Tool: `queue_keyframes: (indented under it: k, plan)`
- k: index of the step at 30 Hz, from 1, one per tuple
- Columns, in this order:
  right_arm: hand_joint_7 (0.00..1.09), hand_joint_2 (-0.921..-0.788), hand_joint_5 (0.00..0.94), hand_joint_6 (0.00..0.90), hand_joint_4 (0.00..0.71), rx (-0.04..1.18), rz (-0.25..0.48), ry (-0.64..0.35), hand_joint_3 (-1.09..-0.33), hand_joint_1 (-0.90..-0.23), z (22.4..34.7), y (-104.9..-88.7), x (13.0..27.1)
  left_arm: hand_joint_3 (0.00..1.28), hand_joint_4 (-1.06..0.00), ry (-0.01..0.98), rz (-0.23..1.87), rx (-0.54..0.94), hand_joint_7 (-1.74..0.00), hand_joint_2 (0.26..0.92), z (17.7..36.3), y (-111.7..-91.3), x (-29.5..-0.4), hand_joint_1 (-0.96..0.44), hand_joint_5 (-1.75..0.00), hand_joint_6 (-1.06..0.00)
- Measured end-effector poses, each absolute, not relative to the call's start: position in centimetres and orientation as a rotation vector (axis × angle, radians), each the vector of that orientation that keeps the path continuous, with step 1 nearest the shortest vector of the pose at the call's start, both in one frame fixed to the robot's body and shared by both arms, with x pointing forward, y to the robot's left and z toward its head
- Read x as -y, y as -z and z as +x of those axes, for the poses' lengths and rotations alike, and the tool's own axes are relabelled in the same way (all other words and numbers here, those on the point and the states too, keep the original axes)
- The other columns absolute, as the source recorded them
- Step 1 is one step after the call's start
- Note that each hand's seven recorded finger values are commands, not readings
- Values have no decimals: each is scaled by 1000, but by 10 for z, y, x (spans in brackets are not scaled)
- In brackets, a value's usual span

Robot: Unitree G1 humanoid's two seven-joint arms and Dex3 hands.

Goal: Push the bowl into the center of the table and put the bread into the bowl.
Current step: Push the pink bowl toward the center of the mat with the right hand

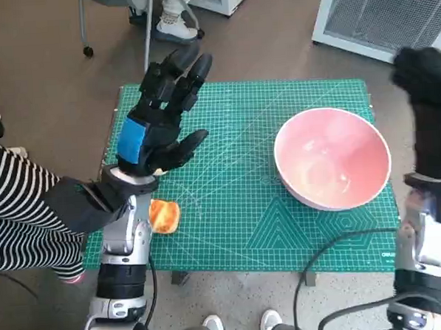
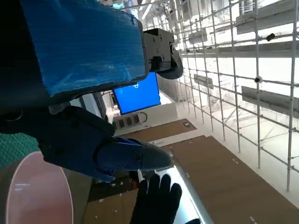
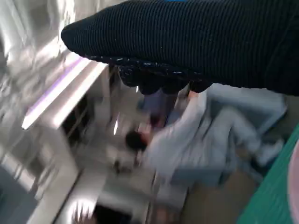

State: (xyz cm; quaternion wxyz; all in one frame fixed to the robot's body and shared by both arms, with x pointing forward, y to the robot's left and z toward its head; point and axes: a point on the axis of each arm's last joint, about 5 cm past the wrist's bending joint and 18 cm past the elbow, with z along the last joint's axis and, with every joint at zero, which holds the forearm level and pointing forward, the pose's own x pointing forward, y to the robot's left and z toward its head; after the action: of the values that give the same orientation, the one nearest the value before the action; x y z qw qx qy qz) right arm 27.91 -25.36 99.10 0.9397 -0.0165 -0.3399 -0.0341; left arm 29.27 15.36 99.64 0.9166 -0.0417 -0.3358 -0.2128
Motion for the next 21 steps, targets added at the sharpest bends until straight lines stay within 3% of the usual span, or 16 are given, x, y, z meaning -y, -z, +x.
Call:
queue_keyframes:
  k: [10, 15, 21]
  plan:
    - [419, -921, 0, -1, 85, 541, 18, 233, -838, -655, 287, -968, 286, 266, -178, 424, -88, 683, -593, 921, 293, -994, -154, -625, -7, 1]
    - [397, -921, 0, -1, 55, 441, 68, 288, -890, -601, 291, -954, 291, 266, -180, 424, -88, 685, -594, 921, 293, -994, -154, -624, -8, 1]
    - [396, -921, 13, 21, 64, 287, 121, 346, -913, -584, 293, -935, 291, 267, -182, 424, -87, 685, -594, 921, 293, -994, -154, -623, -9, 1]
